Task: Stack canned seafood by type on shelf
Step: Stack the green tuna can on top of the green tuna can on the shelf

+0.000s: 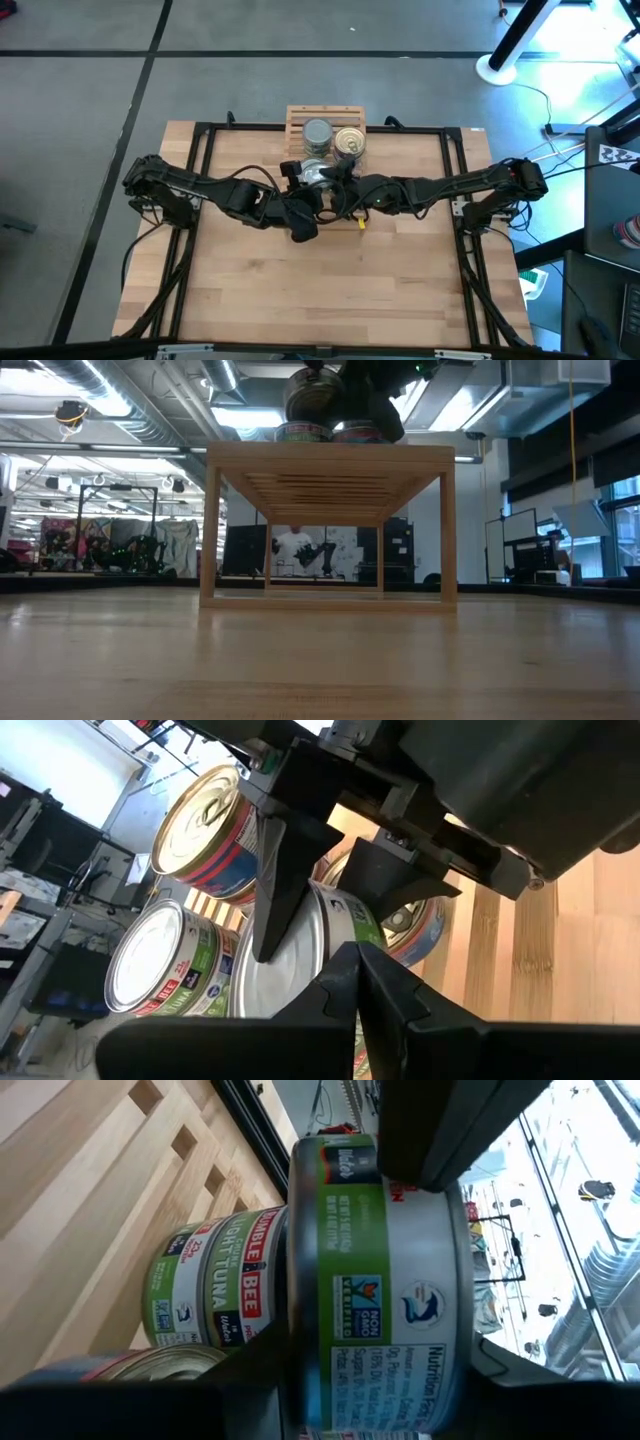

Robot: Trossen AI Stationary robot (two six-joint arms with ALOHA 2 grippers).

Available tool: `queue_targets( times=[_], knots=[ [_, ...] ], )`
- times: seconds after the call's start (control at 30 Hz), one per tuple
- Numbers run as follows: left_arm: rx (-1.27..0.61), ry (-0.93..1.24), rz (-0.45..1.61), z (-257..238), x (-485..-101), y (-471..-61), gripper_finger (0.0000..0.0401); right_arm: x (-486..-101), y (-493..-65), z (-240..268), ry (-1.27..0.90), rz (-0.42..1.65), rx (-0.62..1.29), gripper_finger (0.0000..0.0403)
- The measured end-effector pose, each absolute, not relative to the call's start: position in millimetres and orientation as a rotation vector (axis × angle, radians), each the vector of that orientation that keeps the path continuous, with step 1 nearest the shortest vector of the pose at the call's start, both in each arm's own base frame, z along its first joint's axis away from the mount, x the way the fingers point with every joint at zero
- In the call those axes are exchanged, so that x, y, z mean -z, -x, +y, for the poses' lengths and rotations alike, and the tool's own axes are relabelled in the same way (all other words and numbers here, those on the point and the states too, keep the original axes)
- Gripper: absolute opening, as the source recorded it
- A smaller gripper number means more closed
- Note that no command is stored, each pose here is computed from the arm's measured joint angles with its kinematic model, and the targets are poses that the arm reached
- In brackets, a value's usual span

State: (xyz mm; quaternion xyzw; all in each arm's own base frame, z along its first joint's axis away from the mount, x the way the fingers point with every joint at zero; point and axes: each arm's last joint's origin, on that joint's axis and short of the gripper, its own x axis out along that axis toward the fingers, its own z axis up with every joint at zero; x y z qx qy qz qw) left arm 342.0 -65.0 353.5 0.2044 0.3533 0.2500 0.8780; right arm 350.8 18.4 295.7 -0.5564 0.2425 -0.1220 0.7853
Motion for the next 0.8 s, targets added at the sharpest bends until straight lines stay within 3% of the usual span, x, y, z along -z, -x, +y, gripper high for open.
queue_targets(
  times=[0.33, 0.8],
  knots=[
    [-0.520, -0.455, 0.788, -65.0, -345.0, -344.0, 0.0002, -296.5, -350.8, 18.5, 1.199, 0.515, 0.261, 0.0174],
    [-0.533, -0.476, 0.821, -61.4, -335.2, -351.4, 0.0005, -296.0, -350.7, 18.7, 1.200, 0.518, 0.255, 0.0175]
  ],
)
